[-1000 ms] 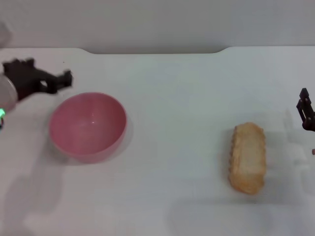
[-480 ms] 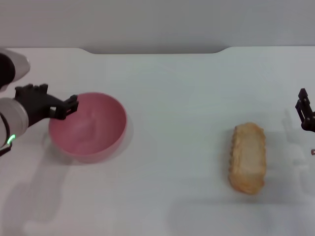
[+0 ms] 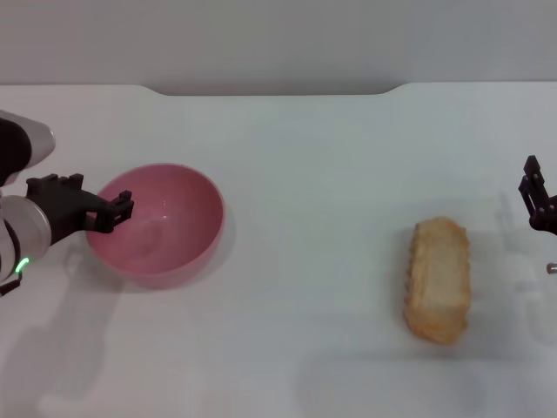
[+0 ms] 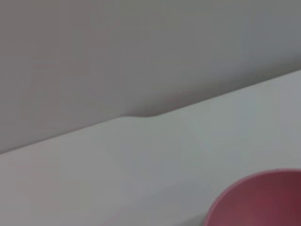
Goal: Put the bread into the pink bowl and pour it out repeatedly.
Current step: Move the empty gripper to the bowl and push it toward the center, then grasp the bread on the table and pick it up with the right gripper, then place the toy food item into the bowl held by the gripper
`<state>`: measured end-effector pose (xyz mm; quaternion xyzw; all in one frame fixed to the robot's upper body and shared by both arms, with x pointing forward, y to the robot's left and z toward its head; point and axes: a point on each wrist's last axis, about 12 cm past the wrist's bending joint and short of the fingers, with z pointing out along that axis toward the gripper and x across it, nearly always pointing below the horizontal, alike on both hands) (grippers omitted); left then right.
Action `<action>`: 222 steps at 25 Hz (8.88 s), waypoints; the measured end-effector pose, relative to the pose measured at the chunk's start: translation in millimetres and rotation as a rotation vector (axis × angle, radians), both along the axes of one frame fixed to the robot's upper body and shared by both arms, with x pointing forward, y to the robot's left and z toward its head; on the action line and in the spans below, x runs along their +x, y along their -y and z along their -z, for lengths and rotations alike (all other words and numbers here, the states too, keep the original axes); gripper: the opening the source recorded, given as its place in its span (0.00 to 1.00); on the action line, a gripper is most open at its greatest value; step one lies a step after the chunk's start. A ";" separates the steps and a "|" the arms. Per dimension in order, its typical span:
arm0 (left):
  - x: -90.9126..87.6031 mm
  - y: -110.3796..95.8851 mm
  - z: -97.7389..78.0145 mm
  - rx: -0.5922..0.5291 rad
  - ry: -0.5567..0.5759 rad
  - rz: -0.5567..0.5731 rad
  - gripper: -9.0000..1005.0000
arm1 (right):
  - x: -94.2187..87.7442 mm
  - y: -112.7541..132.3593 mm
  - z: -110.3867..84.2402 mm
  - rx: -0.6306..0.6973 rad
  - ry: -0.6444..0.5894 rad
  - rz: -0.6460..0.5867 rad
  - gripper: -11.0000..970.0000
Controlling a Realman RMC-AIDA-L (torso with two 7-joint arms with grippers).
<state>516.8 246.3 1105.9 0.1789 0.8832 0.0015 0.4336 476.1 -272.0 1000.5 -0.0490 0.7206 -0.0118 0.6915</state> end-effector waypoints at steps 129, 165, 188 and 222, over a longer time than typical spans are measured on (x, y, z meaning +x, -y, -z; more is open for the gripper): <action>47.3 29.4 -42.7 0.021 -0.023 0.050 0.06 | 73.6 -87.8 -100.9 -0.210 -0.923 -0.229 0.58; 52.6 43.6 -44.0 0.040 -0.023 0.099 0.06 | 80.7 -125.3 -164.9 -0.306 -0.720 -0.358 0.10; 47.1 82.2 -42.5 0.029 -0.021 0.213 0.06 | 87.7 -176.2 -238.2 -0.362 -0.477 -0.481 0.03; 51.7 85.4 -49.0 0.029 0.038 0.230 0.06 | 91.2 -190.4 -196.2 -0.270 -0.502 -0.575 0.08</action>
